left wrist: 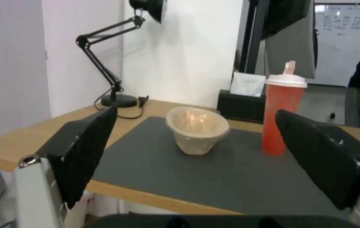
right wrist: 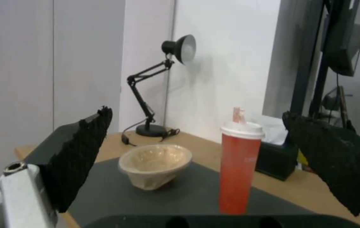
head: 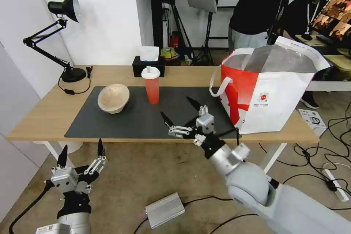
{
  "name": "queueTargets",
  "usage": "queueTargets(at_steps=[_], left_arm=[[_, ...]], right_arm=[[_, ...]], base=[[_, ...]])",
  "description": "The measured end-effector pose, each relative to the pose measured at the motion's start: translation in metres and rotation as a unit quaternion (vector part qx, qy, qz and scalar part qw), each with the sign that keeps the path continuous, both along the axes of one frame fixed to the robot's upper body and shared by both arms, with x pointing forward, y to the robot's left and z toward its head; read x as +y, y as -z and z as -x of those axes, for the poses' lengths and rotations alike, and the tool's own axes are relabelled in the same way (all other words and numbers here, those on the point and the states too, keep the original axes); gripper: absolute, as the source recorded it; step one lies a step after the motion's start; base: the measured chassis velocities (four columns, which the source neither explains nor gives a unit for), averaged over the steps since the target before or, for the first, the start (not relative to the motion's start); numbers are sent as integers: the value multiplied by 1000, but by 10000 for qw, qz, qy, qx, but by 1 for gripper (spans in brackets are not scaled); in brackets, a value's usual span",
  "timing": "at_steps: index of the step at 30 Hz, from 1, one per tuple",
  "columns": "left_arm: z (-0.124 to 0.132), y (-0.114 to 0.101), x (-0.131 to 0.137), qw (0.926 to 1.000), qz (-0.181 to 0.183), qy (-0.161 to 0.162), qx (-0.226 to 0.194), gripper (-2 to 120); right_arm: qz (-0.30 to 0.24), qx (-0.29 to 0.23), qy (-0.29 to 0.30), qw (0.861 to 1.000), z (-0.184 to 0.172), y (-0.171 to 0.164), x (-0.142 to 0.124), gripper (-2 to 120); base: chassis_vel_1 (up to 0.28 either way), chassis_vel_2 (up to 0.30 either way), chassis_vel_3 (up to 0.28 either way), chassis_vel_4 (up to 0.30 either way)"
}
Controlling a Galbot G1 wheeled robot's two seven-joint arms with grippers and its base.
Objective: Pick up the trash from the table and place it into the takeout bag.
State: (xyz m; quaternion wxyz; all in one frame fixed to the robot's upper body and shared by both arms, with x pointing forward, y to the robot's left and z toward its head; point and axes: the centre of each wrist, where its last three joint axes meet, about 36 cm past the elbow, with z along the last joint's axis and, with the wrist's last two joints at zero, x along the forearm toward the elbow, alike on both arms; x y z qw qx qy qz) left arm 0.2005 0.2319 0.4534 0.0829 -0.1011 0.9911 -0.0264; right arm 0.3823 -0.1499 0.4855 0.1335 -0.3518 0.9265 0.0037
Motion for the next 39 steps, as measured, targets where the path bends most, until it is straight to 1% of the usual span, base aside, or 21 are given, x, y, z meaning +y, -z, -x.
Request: queueTargets(at_steps=[1,3,7,8,12,19,25,31,36,39], left_arm=[[0,0,0,10000,-3,-7,-6,100],[0,0,0,10000,-5,-8,-8,100],[3,-2,4,10000,-46,-64,-21,100],[3,-2,4,10000,-46,-64,-21,100],[3,-2,3,10000,-28,-54,-28,100],[2,-1,5,10000,-38,-74,-24,100],[2,2,5,10000,-25,-73,2,100],[1,4,4,10000,-17,-66,35,100],[1,5,5,10000,-39,-64,59,100],[2,6,5,9999,-62,-64,76,100]], right_arm=[[27,-6,-14,10000,-8,-1,3,100],[39,-5,-21,10000,-11,-1,5,100],[76,88,-39,9999,-36,-6,20,100],[76,88,-39,9999,-36,-6,20,100],[164,102,93,9998,-54,-8,36,100],[380,135,330,9986,-69,-7,48,100],[579,352,582,9960,-76,-6,54,100],[657,600,644,9940,-87,-8,58,100],[655,884,622,9920,-97,-17,64,100],[674,929,622,9914,-103,-19,68,100]], base=[[0,0,0,0],[0,0,0,0],[0,0,0,0],[0,0,0,0],[0,0,0,0],[0,0,0,0],[0,0,0,0],[0,0,0,0],[0,0,0,0],[0,0,0,0]])
